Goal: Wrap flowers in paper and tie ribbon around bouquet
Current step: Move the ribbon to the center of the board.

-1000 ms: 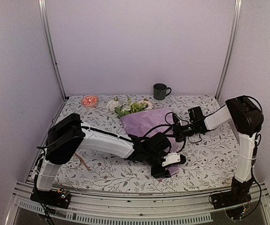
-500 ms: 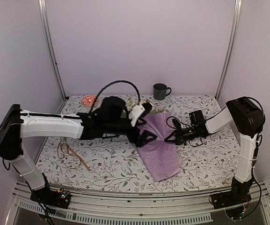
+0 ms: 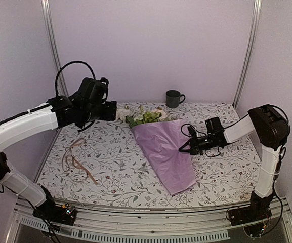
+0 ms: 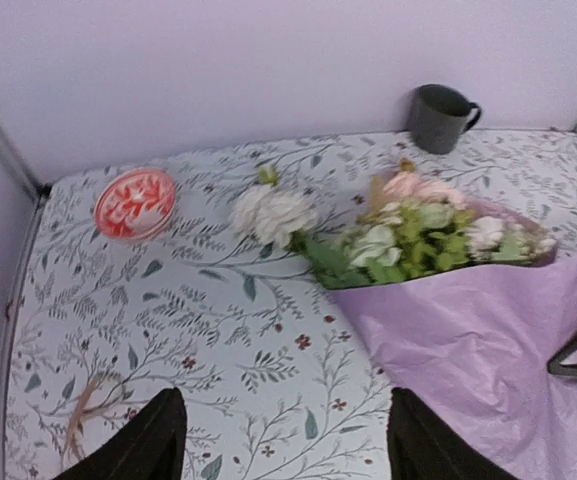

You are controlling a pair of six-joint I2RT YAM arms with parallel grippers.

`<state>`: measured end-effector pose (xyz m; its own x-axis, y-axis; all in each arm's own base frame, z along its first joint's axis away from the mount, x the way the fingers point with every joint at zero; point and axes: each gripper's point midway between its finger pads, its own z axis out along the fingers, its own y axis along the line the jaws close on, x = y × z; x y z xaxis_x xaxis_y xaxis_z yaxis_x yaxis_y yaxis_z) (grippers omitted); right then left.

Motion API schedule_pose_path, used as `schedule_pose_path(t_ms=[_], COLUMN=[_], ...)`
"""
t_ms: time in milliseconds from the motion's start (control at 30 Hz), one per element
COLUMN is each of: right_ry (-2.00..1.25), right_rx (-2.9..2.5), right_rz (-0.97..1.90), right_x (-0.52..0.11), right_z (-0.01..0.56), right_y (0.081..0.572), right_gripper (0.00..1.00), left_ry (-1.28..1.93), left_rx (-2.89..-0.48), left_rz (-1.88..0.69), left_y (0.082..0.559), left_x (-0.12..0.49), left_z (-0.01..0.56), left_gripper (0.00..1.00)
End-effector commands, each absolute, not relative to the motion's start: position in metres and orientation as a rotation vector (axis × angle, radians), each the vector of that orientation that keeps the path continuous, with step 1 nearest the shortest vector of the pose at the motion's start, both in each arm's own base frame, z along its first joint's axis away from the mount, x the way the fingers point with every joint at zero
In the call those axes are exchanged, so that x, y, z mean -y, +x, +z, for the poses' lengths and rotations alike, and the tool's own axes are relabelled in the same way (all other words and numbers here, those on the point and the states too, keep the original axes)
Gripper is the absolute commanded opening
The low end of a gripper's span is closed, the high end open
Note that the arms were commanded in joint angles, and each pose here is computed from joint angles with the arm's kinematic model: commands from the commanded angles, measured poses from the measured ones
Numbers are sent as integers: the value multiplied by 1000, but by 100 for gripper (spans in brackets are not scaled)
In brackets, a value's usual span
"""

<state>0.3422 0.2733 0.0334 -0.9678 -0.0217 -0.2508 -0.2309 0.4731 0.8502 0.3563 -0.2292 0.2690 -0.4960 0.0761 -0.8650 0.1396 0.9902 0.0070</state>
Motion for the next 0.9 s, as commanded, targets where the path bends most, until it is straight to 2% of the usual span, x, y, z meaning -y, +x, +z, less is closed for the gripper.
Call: schedule_pose_path(t_ms=[0, 67, 167, 300, 567, 867], right_ry=[-237, -234, -242, -255, -276, -287], right_rx=[-2496, -2494, -2504, -2523, -2512, -2507], right_rz=[1444, 1439, 1445, 1448, 1469, 1494], right_x=[-272, -272, -275, -280, -284, -285], right_z=[47, 50, 49, 42, 43, 46], right_y=[342, 341, 337, 331, 330, 329], right_gripper=[0, 0, 0, 1, 0, 0], left_ry=[-392, -577, -662, -709, -813, -849], left_rx=[-2451, -2540, -2656, -2791, -2813, -2819], left_rz=[-249, -110, 129, 155, 81, 103], left_y=[326, 285, 231, 200, 197, 207], left_x=[181, 164, 155, 160, 153, 127], left_z=[139, 99, 72, 38, 23, 2], left_gripper=[53, 48, 49, 52, 56, 51])
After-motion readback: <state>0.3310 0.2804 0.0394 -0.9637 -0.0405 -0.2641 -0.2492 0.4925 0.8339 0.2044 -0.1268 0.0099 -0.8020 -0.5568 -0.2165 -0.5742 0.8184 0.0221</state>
